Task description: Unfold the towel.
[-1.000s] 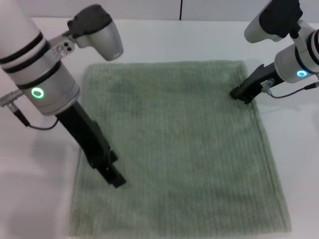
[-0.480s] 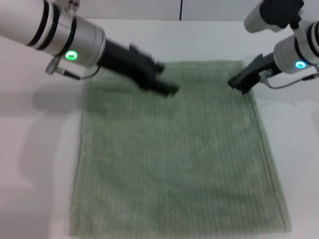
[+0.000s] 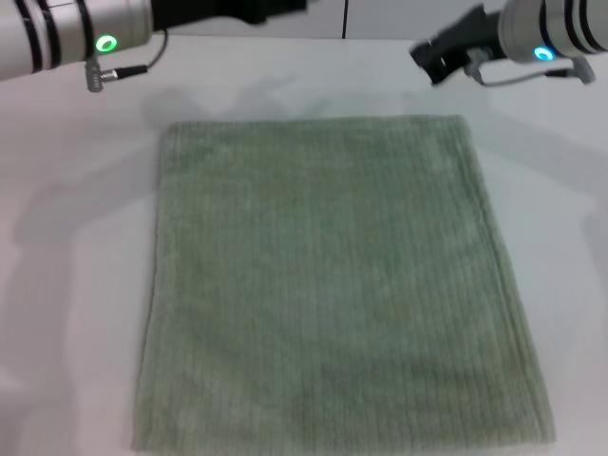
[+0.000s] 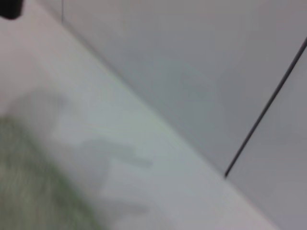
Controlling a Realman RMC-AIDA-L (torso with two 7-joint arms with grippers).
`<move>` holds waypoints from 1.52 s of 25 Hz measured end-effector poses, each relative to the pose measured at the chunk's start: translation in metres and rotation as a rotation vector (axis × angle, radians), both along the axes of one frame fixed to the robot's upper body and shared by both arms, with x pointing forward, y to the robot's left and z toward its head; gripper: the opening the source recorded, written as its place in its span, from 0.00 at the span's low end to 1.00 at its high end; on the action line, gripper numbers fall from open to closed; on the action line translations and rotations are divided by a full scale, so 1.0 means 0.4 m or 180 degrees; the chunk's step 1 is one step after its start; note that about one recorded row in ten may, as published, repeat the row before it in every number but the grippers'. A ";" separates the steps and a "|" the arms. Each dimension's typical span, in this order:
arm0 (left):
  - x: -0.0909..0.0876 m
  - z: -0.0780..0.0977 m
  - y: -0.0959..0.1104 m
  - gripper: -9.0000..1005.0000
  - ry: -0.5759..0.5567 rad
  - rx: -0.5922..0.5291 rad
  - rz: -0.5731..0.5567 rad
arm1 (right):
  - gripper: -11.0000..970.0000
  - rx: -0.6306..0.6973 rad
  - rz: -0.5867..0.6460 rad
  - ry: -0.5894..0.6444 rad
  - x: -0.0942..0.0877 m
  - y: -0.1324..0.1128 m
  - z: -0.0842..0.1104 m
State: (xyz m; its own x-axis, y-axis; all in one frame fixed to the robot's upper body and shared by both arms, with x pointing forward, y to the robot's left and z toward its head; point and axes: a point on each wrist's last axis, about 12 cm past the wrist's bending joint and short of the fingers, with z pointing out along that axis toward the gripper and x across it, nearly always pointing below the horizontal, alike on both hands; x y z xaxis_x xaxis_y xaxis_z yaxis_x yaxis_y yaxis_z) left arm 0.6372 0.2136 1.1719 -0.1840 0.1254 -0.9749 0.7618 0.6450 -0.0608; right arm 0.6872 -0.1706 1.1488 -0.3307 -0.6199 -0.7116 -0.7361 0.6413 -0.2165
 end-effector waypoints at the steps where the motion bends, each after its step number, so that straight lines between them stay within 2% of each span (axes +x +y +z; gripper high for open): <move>1: 0.003 -0.008 0.011 0.71 -0.0053 -0.0099 0.0079 | 0.01 0.0072 -0.0006 -0.0066 0.003 0.003 0.004; 6: 0.017 -0.038 0.057 0.71 -0.0364 -0.0507 0.0454 | 0.01 0.0453 -0.0102 -0.0503 0.018 0.012 0.024; 8: 0.017 -0.038 0.057 0.71 -0.0364 -0.0507 0.0454 | 0.01 0.0530 -0.0159 -0.0657 0.021 0.016 0.025; 11: 0.018 -0.045 0.067 0.71 -0.0408 -0.0602 0.0552 | 0.01 0.0567 -0.0182 -0.0804 0.013 0.027 0.012; 12: 0.019 -0.059 0.096 0.71 -0.0597 -0.0833 0.0867 | 0.01 0.0563 -0.0178 -0.0854 0.008 0.032 0.005; 15: 0.018 -0.065 0.109 0.71 -0.0671 -0.0923 0.1030 | 0.01 0.0552 -0.0144 -0.0996 -0.008 0.043 -0.013; 16: 0.016 -0.078 0.126 0.71 -0.0722 -0.1041 0.1251 | 0.01 0.0547 -0.0129 -0.1050 -0.014 0.045 -0.020; 17: 0.015 -0.083 0.131 0.71 -0.0735 -0.1080 0.1328 | 0.01 0.0536 -0.0105 -0.1101 -0.021 0.045 -0.028; 20: 0.012 -0.093 0.139 0.71 -0.0749 -0.1140 0.1456 | 0.01 0.0537 -0.0051 -0.1249 -0.049 0.034 -0.058; 22: 0.004 -0.117 0.156 0.71 -0.0730 -0.1264 0.1722 | 0.01 0.0604 -0.0042 -0.1360 -0.073 0.020 -0.080; 28: -0.005 -0.146 0.170 0.71 -0.0664 -0.1346 0.1978 | 0.01 0.0866 -0.0023 -0.1685 -0.140 -0.048 -0.126; 33: -0.009 -0.157 0.166 0.71 -0.0626 -0.1343 0.2012 | 0.01 0.1025 -0.0121 -0.1950 -0.183 -0.130 -0.154; 38: -0.009 -0.168 0.155 0.71 -0.0575 -0.1353 0.2033 | 0.01 0.1174 -0.0491 -0.2127 -0.209 -0.209 -0.174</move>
